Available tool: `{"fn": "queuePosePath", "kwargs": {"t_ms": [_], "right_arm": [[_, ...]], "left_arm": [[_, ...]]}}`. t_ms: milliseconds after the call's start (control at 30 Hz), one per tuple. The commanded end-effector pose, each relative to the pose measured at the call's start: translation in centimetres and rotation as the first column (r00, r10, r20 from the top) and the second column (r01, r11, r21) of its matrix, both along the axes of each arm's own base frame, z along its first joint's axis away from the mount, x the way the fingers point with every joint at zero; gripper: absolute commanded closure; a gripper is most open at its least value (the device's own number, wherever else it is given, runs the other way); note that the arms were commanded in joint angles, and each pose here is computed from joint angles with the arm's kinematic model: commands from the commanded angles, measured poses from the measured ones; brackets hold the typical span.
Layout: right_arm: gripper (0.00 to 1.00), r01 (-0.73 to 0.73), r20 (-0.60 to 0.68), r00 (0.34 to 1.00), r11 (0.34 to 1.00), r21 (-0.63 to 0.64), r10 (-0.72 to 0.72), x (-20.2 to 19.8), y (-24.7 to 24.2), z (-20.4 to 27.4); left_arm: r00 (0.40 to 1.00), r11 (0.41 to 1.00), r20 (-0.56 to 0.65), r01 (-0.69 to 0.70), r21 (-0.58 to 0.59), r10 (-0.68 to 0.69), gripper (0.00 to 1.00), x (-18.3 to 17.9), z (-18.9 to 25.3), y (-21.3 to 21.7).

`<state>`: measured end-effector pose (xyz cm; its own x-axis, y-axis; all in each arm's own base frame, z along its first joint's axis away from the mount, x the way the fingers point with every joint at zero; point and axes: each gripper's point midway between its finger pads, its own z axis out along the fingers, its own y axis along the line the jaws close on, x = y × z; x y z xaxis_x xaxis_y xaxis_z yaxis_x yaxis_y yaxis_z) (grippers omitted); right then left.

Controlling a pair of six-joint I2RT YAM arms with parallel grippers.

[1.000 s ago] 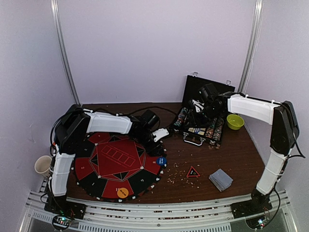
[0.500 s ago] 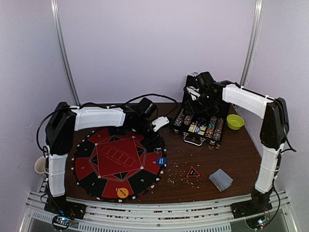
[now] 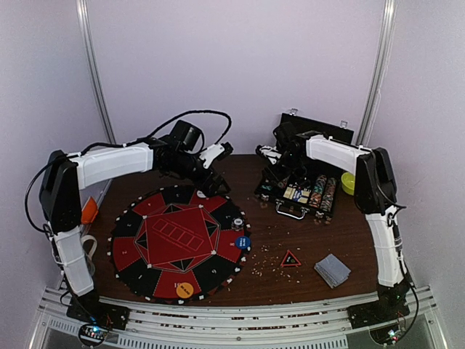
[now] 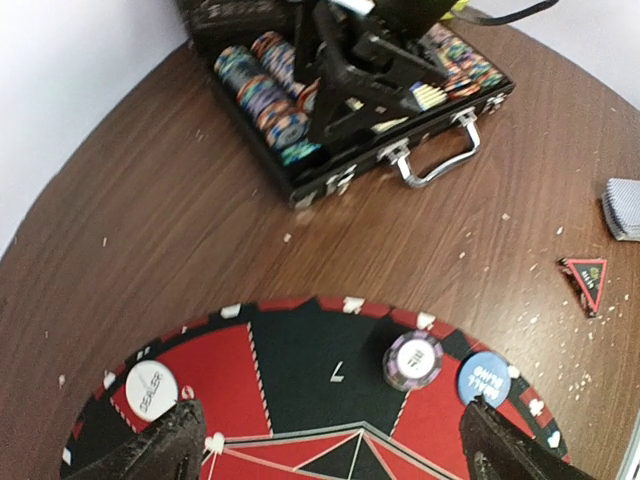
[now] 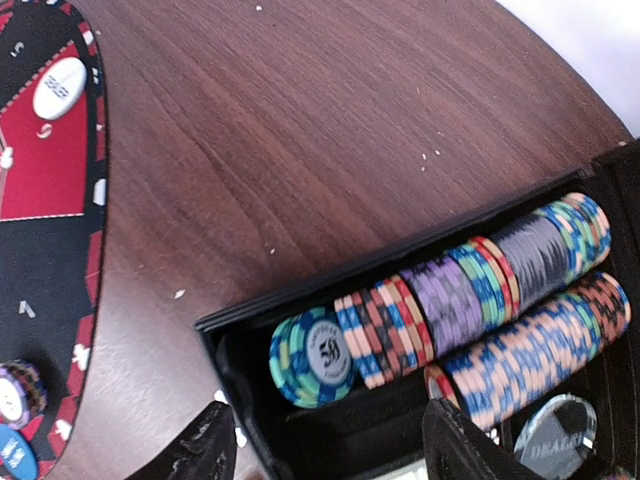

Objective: Distribute texas hold em gaming equipment
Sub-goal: Pick up the pile of poker chips from the chip case.

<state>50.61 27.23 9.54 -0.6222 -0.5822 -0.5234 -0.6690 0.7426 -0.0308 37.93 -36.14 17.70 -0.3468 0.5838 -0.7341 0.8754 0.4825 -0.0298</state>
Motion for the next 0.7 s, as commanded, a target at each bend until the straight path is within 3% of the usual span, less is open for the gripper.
{"fn": "queuePosePath", "kwargs": {"t_ms": [0, 167, 267, 400, 533, 667], "right_arm": [[0.34, -0.04, 0.012, 0.999, 0.998, -0.038, 0.041, 1.0, 0.1, -1.0], [0.26, -0.101, -0.008, 0.995, 0.995, -0.023, 0.101, 0.5, 0.9, -1.6], [0.27, -0.106, 0.0, 0.994, 0.994, -0.038, 0.106, 0.8, 0.9, -1.9], [0.47, -0.091, 0.01, 0.996, 0.992, -0.085, 0.092, 1.6, 0.3, -2.9], [0.37, -0.118, -0.037, 0.993, 0.991, -0.07, 0.116, 1.0, 0.7, -3.4], [0.37, -0.144, -0.053, 0.989, 0.988, -0.059, 0.141, 0.5, 0.9, -3.6]], "left_arm": [[0.999, 0.998, 0.006, -0.036, -0.053, 0.036, 0.08, 0.8, 1.3, 1.7], [0.999, 0.996, -0.016, -0.049, -0.074, 0.048, 0.08, 1.8, 1.2, 2.7], [0.999, 0.994, -0.021, -0.043, -0.098, 0.041, 0.08, 2.0, 1.4, 2.5], [0.999, 0.994, -0.023, -0.041, -0.102, 0.038, 0.08, 2.3, 1.3, 2.4], [0.999, 0.993, -0.023, -0.04, -0.108, 0.038, 0.08, 2.4, 1.5, 2.7], [0.999, 0.993, -0.026, -0.046, -0.11, 0.044, 0.08, 2.7, 1.5, 3.1]]}}
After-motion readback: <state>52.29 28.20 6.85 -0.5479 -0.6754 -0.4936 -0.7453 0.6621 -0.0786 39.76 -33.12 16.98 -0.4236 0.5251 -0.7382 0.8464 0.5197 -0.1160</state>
